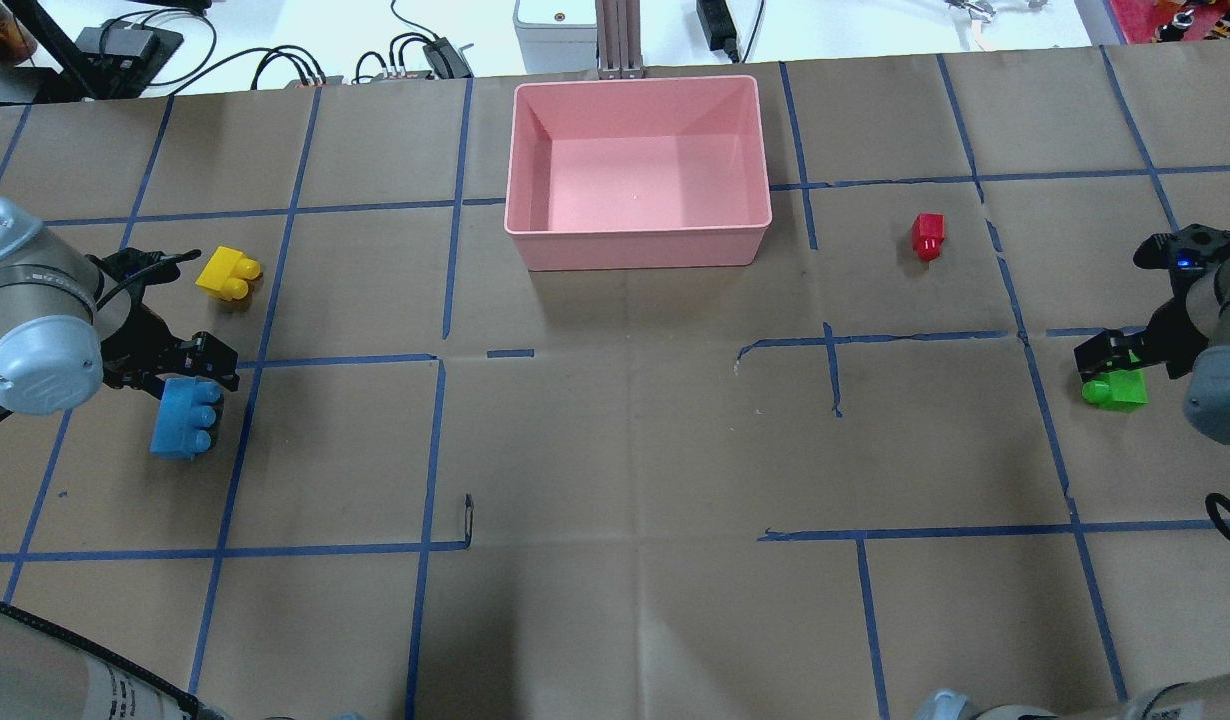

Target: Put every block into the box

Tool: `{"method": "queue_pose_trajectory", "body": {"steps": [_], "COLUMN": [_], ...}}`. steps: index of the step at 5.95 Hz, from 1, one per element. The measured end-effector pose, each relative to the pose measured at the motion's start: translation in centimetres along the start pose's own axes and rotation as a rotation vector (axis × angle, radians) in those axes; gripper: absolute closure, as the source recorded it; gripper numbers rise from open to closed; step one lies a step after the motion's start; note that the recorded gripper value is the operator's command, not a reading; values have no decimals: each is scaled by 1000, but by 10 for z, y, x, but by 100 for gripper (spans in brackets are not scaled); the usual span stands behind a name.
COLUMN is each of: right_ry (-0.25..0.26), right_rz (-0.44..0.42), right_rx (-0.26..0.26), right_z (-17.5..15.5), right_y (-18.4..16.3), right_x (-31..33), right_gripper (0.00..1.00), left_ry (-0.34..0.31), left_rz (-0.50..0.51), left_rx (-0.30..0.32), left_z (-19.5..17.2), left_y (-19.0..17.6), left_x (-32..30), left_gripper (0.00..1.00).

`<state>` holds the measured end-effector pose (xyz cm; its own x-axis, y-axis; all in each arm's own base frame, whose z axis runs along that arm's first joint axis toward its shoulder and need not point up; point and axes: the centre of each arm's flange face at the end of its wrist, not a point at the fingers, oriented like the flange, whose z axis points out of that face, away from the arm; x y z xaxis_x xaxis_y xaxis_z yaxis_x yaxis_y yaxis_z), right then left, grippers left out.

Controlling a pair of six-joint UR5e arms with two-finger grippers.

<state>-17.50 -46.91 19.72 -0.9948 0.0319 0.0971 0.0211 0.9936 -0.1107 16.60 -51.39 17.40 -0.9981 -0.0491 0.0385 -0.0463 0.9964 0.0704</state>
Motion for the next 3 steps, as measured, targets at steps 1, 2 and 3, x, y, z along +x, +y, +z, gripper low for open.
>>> {"method": "queue_pose_trajectory", "body": {"steps": [1, 2, 3], "right_ry": [1, -1, -3], "right_rz": [-3, -4, -5], "right_rx": [1, -4, -12], "right_z": [7, 14, 19], "right_y": [-1, -2, -1], "right_x": [0, 1, 0], "right_gripper": [3, 3, 23], "left_ry": [3, 5, 4], "left_rz": [10, 16, 19], "left_rx": [-7, -10, -11], "left_z": [3, 4, 4], "left_y": [2, 4, 4], "left_x": [1, 1, 1], "left_gripper": [19, 38, 52]}}
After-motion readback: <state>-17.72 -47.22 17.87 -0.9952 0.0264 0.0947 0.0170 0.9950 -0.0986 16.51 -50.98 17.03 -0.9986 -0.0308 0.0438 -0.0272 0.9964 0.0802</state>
